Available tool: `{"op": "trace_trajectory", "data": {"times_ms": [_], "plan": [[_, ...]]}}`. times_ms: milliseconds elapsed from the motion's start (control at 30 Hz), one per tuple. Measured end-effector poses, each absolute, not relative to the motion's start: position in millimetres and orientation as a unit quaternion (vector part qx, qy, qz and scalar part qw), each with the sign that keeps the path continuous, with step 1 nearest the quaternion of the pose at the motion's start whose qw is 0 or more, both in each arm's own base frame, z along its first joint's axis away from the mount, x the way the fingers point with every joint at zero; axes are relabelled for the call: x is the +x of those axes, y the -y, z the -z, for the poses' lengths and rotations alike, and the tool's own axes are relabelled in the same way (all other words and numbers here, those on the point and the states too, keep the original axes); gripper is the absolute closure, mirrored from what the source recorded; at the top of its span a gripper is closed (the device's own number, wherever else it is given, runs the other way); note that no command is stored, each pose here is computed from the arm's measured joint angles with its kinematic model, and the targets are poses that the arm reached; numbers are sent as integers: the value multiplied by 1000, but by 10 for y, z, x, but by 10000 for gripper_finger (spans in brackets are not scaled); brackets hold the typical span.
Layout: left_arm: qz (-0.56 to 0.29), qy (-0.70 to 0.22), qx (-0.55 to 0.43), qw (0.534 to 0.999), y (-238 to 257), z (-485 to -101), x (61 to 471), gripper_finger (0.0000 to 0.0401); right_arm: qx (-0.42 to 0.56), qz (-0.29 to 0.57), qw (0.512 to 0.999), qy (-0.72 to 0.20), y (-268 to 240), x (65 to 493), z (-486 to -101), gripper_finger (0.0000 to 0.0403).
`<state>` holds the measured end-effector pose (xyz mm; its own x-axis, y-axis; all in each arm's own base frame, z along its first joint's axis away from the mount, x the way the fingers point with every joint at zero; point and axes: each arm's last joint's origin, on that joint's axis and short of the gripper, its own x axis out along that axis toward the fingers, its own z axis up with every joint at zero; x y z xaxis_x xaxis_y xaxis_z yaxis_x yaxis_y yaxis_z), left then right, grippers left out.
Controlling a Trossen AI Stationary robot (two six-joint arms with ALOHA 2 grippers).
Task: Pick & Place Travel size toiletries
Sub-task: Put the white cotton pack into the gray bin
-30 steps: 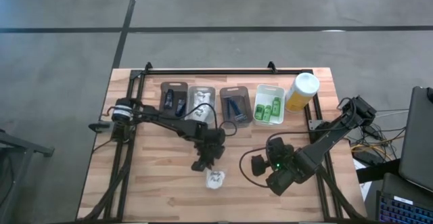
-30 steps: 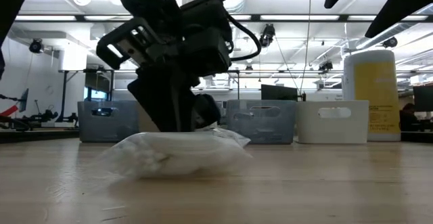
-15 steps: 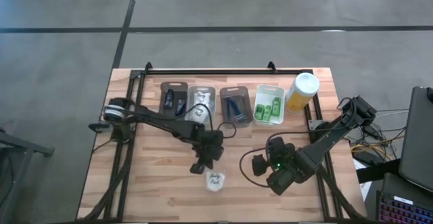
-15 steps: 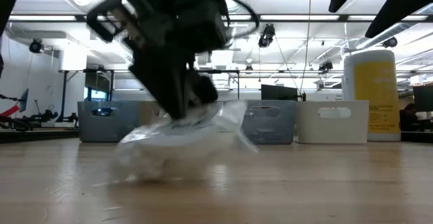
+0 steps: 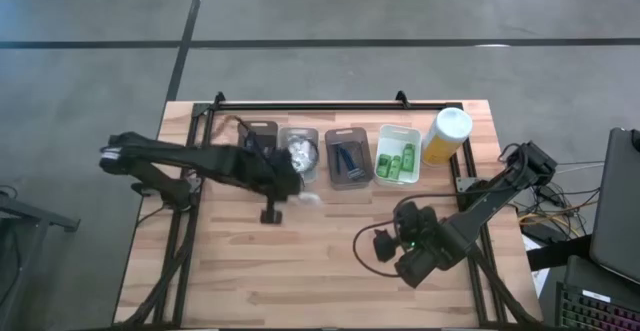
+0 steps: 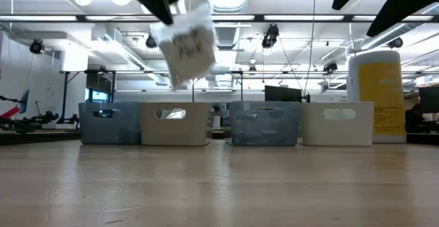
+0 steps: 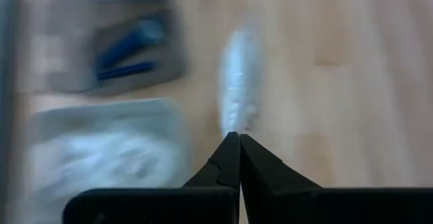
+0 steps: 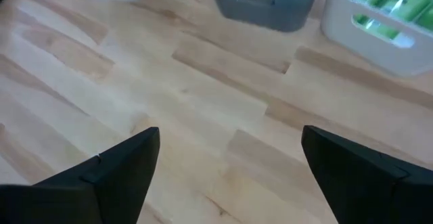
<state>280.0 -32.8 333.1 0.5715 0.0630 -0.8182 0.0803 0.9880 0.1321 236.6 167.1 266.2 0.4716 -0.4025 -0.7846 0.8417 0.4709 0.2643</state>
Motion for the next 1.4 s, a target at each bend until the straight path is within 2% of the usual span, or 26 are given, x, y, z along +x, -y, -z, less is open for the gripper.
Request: {"op": "trace_trajectory", "data": {"times_ms": [167,333,533,833,1067,1400], "plan": [[-98,-456,122,876,18,-3790,2616,400,325,398,801,-307,-1624,2338,-2726,45],[-159,-458,142,863,-354,-3906,2638,400,324,399,806,-293,-1583,2330,-2774,58],[-143,-511,131,838,-599,-3611,2774,401,334,402,802,-288,-1576,2329,-2781,76],[-69,-573,116,808,-479,-3024,2877,401,359,413,789,-279,-1593,2345,-2750,96],[-64,-592,101,797,-457,-2681,2828,401,361,414,788,-279,-1592,2349,-2747,107],[-116,-554,109,817,-601,-2784,2889,401,364,414,787,-278,-1591,2351,-2747,97]]}}
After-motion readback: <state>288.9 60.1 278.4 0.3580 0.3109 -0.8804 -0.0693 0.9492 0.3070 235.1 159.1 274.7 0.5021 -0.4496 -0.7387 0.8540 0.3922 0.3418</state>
